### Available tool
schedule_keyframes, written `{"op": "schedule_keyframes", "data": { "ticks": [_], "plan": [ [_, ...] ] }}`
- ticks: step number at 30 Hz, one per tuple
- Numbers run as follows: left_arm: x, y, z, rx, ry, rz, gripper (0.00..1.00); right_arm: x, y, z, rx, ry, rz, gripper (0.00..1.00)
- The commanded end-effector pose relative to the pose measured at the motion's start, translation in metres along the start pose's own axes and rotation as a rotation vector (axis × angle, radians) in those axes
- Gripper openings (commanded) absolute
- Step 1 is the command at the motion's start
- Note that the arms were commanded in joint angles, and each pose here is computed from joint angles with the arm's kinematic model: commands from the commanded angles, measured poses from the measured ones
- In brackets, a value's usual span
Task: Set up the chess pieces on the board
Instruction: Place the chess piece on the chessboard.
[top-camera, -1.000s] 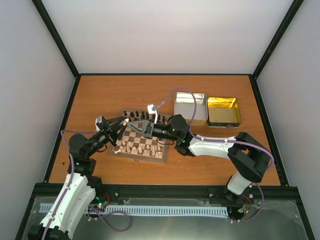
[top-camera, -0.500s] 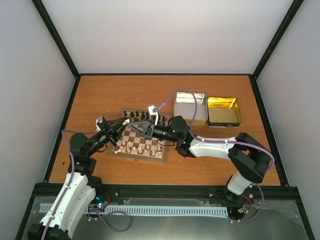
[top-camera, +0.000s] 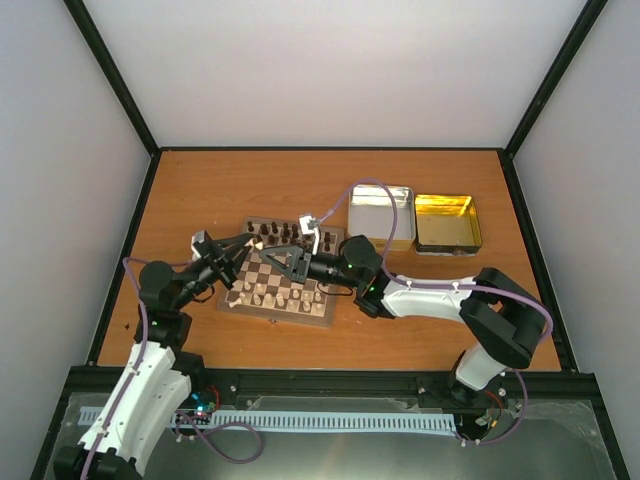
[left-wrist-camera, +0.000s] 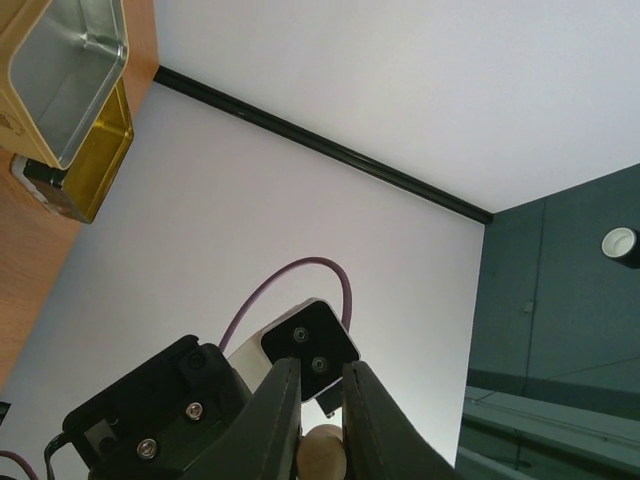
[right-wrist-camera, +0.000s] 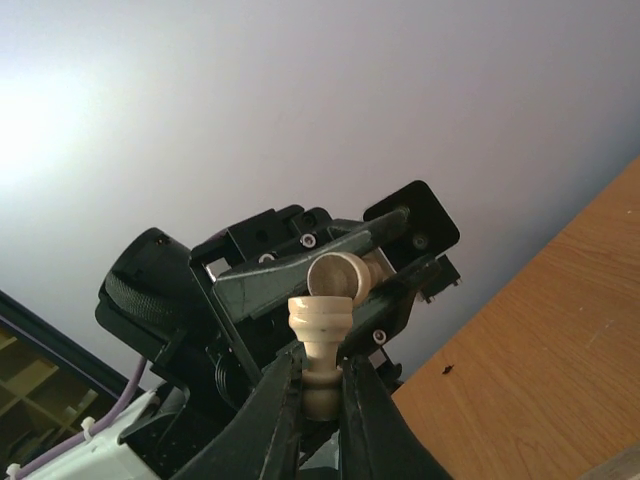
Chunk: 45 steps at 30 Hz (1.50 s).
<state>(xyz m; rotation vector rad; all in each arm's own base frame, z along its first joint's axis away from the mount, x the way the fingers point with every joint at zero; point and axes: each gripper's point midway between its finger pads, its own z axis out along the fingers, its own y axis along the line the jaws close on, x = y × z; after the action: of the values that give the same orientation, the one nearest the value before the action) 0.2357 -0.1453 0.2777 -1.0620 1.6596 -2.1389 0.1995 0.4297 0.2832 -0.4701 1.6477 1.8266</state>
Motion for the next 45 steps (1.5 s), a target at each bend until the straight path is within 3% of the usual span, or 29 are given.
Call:
{"op": "schedule_keyframes", "data": {
  "ticks": [1, 6, 14, 21, 28, 37, 45],
  "plan": [
    [0.009, -0.015, 0.004, -0.027, 0.009, 0.058, 0.01, -0.004, 0.009, -0.006, 0.012, -0.019, -0.04, 0.08],
    [-0.004, 0.005, 0.009, -0.203, -0.015, 0.257, 0.01, 0.007, -0.017, -0.018, 0.168, 0.029, -0.031, 0.07],
    [-0.035, 0.001, 0.008, -0.499, -0.083, 0.836, 0.01, 0.031, -0.098, -0.089, 0.673, 0.136, 0.065, 0.06],
    [-0.035, 0.03, 0.027, -0.634, 0.014, 1.069, 0.01, 0.035, -0.127, -0.148, 0.937, 0.205, 0.113, 0.07],
    [-0.041, 0.082, 0.05, -0.918, 0.034, 1.325, 0.01, 0.03, -0.131, -0.173, 1.024, 0.237, 0.107, 0.07],
    [-0.08, 0.147, 0.026, -1.309, 0.007, 1.338, 0.01, 0.032, -0.137, -0.176, 1.023, 0.233, 0.101, 0.07],
    [-0.084, 0.177, 0.023, -1.329, 0.087, 1.329, 0.01, 0.033, -0.142, -0.174, 1.02, 0.246, 0.101, 0.07]
  ]
}}
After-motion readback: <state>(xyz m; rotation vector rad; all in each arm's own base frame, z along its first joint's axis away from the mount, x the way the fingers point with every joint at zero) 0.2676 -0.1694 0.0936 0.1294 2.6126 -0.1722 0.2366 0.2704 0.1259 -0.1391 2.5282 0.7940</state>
